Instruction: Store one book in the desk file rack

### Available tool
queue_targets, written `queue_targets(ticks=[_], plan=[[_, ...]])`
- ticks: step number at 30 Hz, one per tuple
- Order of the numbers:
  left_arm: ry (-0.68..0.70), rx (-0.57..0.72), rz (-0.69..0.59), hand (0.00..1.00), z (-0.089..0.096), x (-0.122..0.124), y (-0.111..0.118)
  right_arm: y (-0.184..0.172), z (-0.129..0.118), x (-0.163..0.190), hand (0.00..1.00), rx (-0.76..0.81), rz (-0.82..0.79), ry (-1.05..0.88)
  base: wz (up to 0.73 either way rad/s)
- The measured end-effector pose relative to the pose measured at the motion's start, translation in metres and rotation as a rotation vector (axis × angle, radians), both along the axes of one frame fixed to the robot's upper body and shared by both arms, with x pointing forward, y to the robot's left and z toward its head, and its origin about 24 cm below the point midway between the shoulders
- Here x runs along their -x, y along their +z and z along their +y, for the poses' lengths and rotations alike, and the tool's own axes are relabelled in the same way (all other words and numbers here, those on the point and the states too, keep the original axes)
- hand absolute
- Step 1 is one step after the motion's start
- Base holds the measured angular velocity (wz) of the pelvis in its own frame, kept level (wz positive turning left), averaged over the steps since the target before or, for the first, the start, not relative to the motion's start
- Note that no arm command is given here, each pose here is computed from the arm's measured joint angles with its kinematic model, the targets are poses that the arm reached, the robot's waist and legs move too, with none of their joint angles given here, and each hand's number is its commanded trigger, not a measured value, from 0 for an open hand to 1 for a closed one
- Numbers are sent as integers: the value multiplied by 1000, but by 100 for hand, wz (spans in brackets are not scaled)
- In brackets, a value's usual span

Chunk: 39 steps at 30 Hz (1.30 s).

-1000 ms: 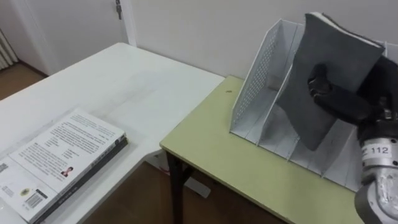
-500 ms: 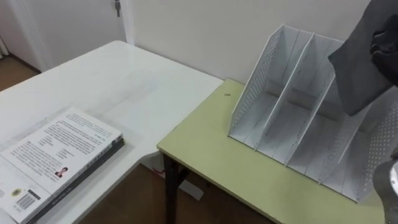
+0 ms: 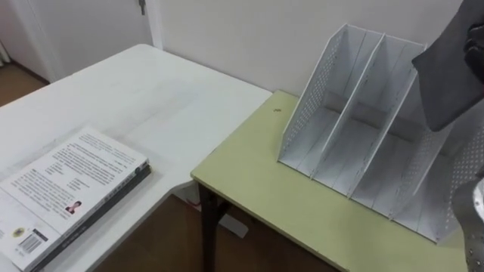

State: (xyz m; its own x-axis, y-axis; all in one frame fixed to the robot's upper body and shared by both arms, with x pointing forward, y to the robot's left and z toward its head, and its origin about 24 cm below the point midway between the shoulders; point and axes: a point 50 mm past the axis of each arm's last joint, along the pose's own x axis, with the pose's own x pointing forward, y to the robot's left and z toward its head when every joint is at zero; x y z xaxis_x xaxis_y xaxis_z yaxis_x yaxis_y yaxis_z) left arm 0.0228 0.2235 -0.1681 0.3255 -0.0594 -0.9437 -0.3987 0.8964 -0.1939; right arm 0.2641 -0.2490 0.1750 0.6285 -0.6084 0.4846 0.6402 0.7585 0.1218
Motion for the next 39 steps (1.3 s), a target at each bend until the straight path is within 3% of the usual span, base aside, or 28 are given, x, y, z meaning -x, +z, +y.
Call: queue_targets(ticks=[39], plan=[[-38,-40,16,0,3,-8,1,-32,-28,-14,100,-48,164,-170,0]])
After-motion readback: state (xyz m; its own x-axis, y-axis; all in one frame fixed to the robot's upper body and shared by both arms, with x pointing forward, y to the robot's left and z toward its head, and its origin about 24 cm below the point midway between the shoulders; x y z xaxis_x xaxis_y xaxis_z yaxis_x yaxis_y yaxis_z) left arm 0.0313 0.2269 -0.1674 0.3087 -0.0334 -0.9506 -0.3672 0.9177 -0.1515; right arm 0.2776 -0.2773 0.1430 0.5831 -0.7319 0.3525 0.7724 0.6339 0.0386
